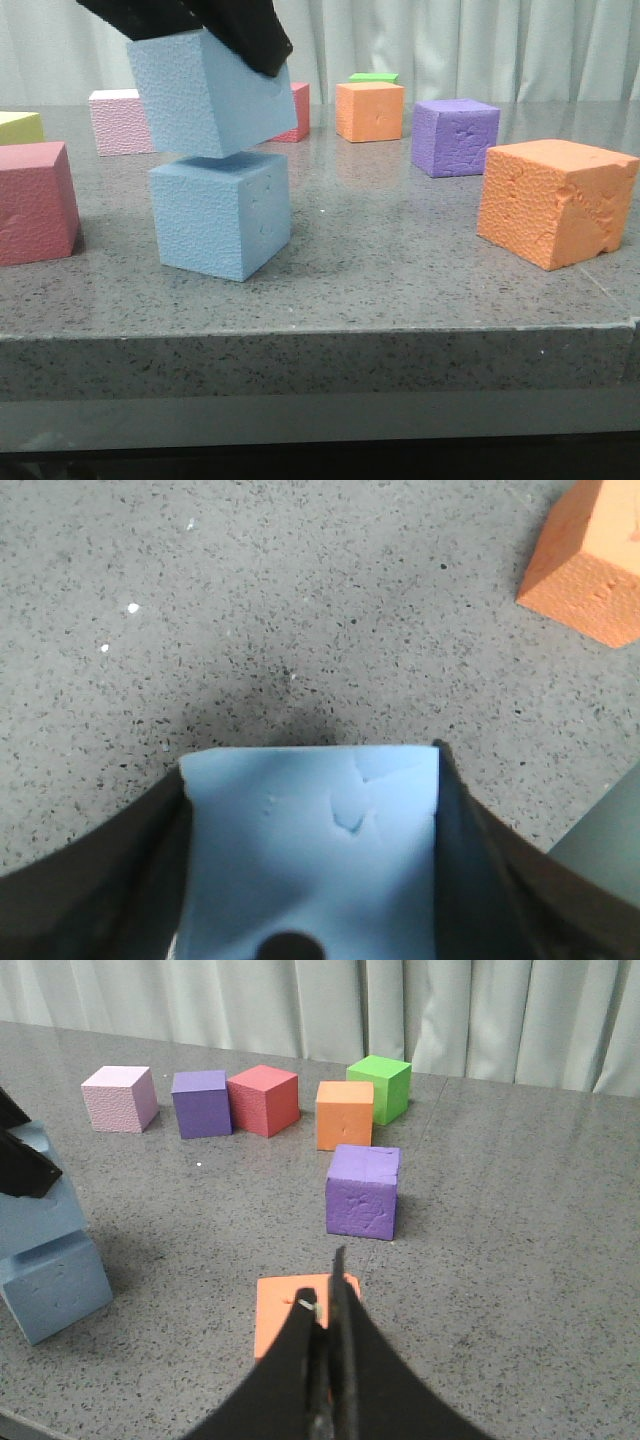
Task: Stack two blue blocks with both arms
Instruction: 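Lower the held cube onto the other blue cube and open the left gripper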
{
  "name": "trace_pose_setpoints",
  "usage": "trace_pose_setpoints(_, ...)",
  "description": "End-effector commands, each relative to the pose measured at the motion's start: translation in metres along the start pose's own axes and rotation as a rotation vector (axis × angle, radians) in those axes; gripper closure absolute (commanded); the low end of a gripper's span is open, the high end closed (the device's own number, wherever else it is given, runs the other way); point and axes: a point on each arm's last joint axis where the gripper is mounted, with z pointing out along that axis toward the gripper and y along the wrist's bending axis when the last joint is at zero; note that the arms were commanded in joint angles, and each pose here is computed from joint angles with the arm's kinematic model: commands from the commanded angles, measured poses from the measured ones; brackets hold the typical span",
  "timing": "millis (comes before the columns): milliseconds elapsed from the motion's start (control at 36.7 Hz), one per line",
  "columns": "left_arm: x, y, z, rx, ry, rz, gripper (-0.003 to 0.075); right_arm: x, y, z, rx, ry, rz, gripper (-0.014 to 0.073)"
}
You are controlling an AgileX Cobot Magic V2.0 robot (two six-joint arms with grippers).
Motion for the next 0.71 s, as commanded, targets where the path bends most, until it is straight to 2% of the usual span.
trace_pose_setpoints(0, -0.0095, -0.0049, -0.0212, 0.013, -0.122, 0.005, 0.0382, -0.0124, -0.0019, -0.0016, 0.027, -0.073, 0.016, 0.066)
trace_pose_setpoints(109, -0.0082, -0.005, -0.021, 0.014, -0.109, 0.005, 0.0356, -0.0124, -0.0019, -0.0016, 0.027, -0.073, 0.016, 0.066)
trace_pose_setpoints(245, -0.0078, -0.0051, -0.021, 0.015, -0.103, 0.005, 0.0251, -0.0124, -0.0019, -0.0016, 0.027, -0.073, 0.016, 0.066)
trace_pose_setpoints(381, -0.0078, -0.0051, -0.021, 0.015, -0.103, 0.005, 0.0185, -0.0124, -0.0019, -0.0016, 0.027, -0.073, 0.016, 0.066)
trace_pose_setpoints(681, -0.0078, -0.0064, -0.021, 0.029, -0.104, -0.005, 0.0179, -0.012, -0.0018, -0.0015, 0.025, -0.07, 0.016, 0.066)
